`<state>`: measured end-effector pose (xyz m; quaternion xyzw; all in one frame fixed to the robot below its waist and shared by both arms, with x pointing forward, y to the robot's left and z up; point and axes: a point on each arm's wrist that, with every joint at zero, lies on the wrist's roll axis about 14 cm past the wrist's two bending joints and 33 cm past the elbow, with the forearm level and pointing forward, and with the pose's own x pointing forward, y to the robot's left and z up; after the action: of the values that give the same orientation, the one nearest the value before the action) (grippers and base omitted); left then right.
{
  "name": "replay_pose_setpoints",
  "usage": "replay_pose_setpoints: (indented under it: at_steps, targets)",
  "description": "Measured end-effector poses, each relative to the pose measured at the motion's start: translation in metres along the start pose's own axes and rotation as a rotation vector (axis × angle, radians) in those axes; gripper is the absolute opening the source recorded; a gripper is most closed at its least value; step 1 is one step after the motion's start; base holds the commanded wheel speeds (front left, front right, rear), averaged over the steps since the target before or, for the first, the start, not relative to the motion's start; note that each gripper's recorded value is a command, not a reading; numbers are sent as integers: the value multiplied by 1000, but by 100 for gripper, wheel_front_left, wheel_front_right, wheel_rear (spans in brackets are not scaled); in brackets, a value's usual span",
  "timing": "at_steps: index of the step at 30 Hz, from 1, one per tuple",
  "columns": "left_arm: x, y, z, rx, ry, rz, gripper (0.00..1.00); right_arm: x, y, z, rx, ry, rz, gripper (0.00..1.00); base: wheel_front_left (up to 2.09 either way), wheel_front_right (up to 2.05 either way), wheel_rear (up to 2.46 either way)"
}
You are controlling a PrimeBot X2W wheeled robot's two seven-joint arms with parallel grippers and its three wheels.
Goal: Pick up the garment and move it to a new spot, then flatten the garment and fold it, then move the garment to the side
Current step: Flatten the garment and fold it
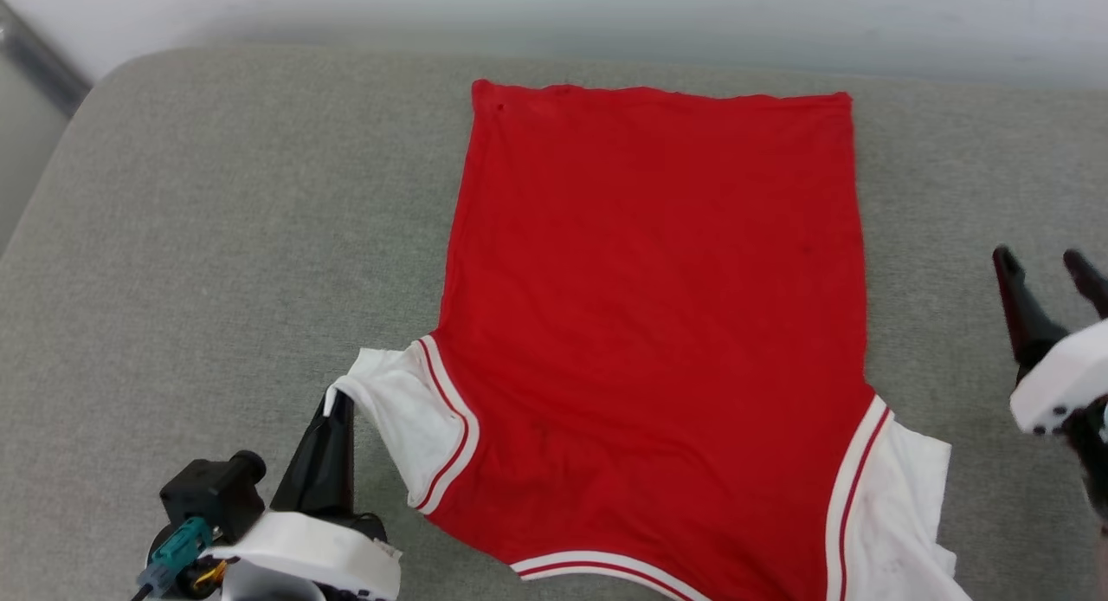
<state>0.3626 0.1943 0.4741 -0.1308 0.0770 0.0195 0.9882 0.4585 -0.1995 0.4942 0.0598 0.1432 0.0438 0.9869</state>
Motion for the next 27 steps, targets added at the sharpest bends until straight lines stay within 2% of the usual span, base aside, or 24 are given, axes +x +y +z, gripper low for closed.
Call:
replay_pose_setpoints:
  at_steps: [7, 13, 16, 19, 27]
  targets:
    - [16, -3, 8, -4, -45, -14, 0, 97, 9, 26, -32, 72, 56, 100, 0, 0, 0]
    - [30, -3, 8, 1, -57, -27, 0, 162, 28, 17, -61, 246, 98, 100, 0, 0, 0]
    - [35, -2, 7, 2, -59, -25, 0, 185, 32, 0, -90, 364, 102, 100, 0, 0, 0]
    - [40, -1, 5, -3, -62, -26, 0, 205, 37, -10, -107, 421, 108, 100, 0, 0, 0]
    - [53, 13, -12, 1, -25, 6, 0, 239, 57, -69, -61, 609, 137, 100, 0, 0, 0]
